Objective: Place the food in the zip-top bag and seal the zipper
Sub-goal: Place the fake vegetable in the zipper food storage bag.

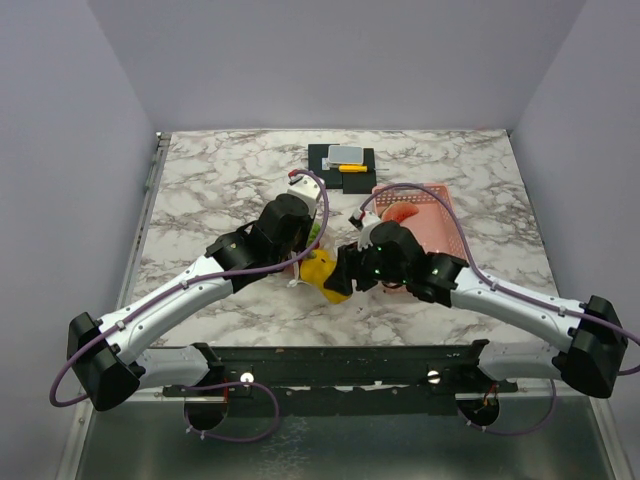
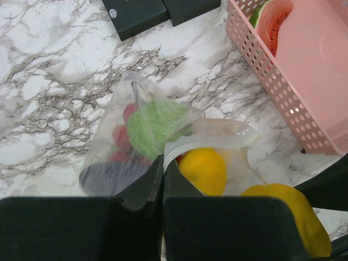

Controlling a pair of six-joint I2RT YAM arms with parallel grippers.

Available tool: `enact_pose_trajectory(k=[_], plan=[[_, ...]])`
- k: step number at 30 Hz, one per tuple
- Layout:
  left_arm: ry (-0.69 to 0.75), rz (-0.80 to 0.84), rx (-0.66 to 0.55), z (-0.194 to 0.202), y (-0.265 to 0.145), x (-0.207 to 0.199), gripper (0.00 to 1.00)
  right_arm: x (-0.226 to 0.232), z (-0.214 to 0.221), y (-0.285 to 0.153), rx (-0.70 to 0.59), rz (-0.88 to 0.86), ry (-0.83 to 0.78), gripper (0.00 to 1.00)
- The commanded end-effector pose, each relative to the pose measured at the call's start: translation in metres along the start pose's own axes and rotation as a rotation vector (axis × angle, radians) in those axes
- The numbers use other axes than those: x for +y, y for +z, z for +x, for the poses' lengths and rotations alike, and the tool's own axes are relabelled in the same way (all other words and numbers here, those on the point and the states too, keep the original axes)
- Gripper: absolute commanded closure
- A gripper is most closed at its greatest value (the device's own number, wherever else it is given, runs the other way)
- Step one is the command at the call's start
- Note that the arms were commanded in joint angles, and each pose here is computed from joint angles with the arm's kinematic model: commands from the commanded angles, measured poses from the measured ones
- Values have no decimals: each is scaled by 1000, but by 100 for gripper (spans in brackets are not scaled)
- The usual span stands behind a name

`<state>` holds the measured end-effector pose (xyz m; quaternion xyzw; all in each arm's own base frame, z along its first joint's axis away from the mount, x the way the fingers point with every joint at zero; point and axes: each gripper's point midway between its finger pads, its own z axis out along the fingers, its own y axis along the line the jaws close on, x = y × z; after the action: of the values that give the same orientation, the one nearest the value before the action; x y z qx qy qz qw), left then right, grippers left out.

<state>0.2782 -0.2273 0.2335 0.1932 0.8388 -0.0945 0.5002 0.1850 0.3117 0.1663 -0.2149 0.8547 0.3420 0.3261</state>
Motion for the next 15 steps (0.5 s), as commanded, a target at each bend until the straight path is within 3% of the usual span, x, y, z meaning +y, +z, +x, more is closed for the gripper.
enact_pose_trajectory(k=[1,15], plan=[[-26,-17,-41,-9,-3,5,100,1,-20,8,-57,37,-6,99],[-22,7,-34,-7,-3,0,100,-23,-52,26,-138,225,45,99]])
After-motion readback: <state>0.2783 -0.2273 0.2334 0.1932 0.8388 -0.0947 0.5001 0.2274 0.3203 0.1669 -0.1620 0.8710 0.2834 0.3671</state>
